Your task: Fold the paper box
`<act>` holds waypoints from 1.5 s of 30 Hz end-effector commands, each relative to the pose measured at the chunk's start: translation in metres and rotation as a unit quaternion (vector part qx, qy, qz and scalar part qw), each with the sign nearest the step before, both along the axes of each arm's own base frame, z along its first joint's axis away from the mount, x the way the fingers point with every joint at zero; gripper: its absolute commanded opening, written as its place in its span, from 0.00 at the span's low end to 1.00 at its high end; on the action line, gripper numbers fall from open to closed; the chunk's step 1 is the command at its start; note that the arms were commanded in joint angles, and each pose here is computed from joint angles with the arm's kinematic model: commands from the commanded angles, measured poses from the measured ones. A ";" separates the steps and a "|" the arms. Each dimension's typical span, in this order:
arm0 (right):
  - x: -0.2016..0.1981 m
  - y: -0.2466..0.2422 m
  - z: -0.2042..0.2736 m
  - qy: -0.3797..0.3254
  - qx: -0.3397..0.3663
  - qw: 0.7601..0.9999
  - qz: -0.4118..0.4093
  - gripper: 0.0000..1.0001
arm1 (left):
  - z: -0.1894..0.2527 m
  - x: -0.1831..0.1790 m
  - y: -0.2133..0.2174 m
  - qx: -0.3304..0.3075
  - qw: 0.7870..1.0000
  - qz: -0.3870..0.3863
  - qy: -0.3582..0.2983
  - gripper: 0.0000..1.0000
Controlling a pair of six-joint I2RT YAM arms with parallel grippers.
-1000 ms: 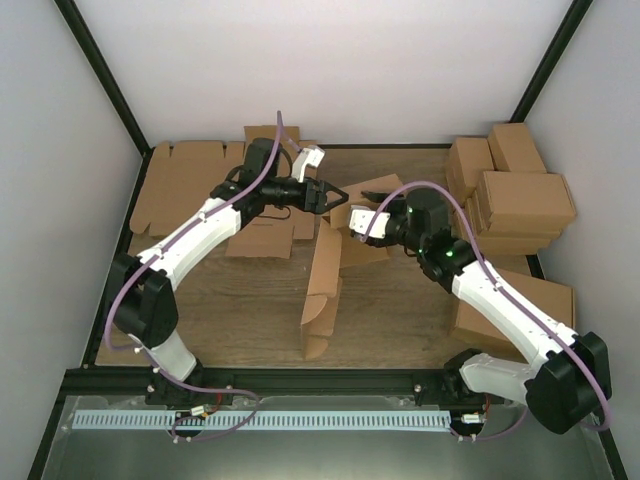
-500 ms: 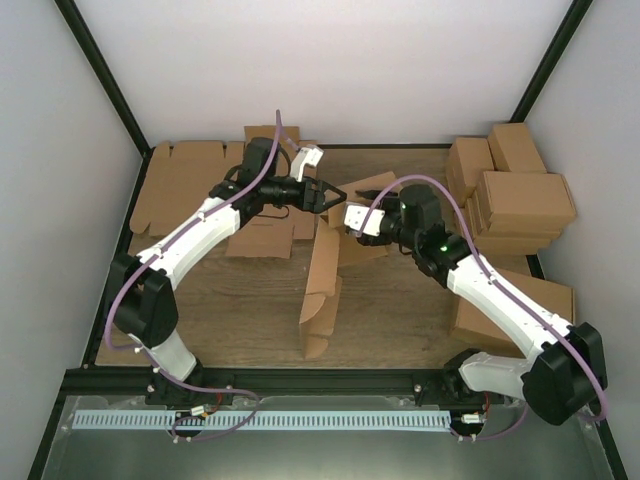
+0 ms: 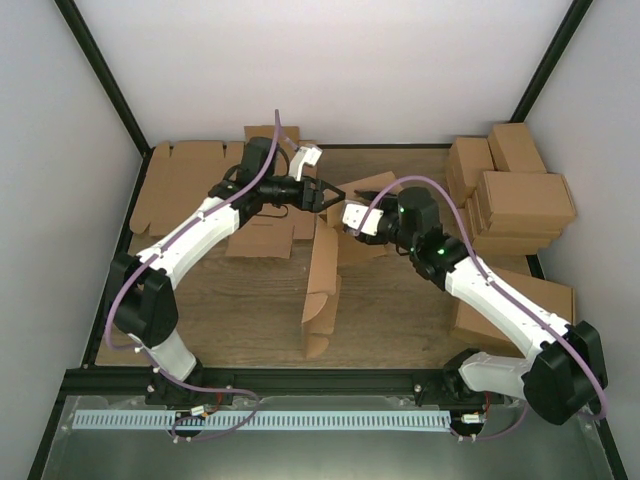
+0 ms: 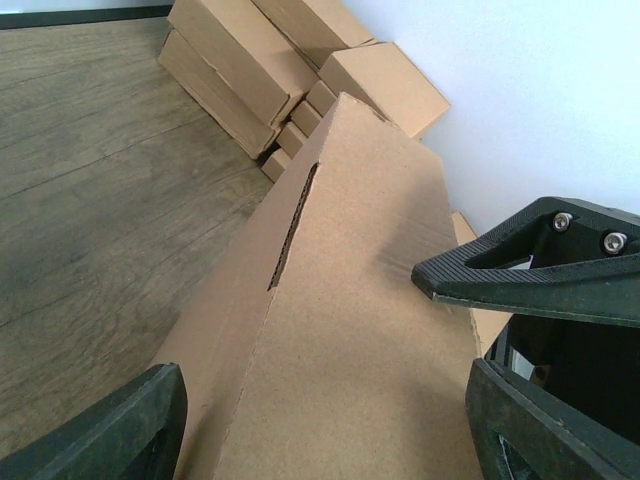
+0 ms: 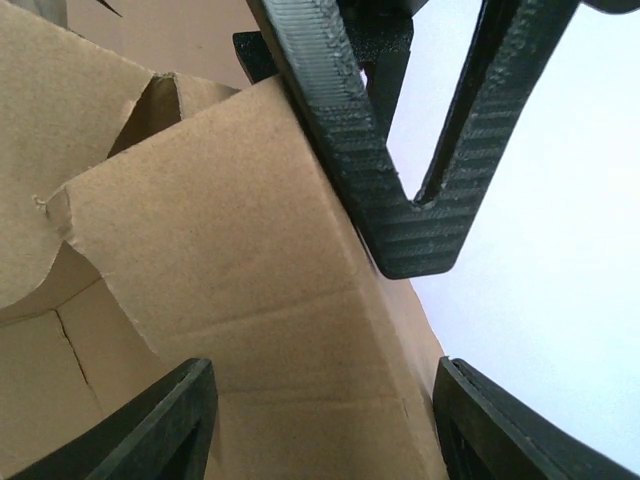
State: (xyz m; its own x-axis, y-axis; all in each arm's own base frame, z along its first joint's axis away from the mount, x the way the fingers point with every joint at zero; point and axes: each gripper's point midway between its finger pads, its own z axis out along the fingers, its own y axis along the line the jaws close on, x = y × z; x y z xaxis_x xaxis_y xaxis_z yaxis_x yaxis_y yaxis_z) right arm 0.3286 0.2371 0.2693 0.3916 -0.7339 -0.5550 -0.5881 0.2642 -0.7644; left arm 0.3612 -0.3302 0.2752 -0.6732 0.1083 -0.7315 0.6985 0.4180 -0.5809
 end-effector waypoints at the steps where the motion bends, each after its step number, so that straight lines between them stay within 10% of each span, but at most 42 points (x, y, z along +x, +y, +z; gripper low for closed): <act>1: 0.002 0.014 0.015 -0.045 0.025 0.999 0.005 0.62 | -0.011 -0.027 -0.013 -0.009 0.998 -0.056 0.038 0.79; 21: 0.009 0.010 0.009 -0.099 0.070 0.992 -0.045 0.79 | -0.018 -0.037 -0.017 -0.020 0.994 -0.085 0.065 0.79; 45: -0.018 0.007 0.022 0.012 0.035 0.999 -0.015 0.86 | -0.018 -0.026 -0.013 0.009 0.997 -0.061 0.036 0.75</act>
State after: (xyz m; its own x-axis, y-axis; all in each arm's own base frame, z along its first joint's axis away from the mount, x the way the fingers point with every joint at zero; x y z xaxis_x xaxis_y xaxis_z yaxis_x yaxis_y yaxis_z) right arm 0.3189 0.2439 0.2615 0.3567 -0.7253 -0.5889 -0.5917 0.3124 -0.7432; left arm 0.3431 -0.3348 0.2622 -0.7026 0.1678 -0.6915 0.6956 0.3666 -0.6179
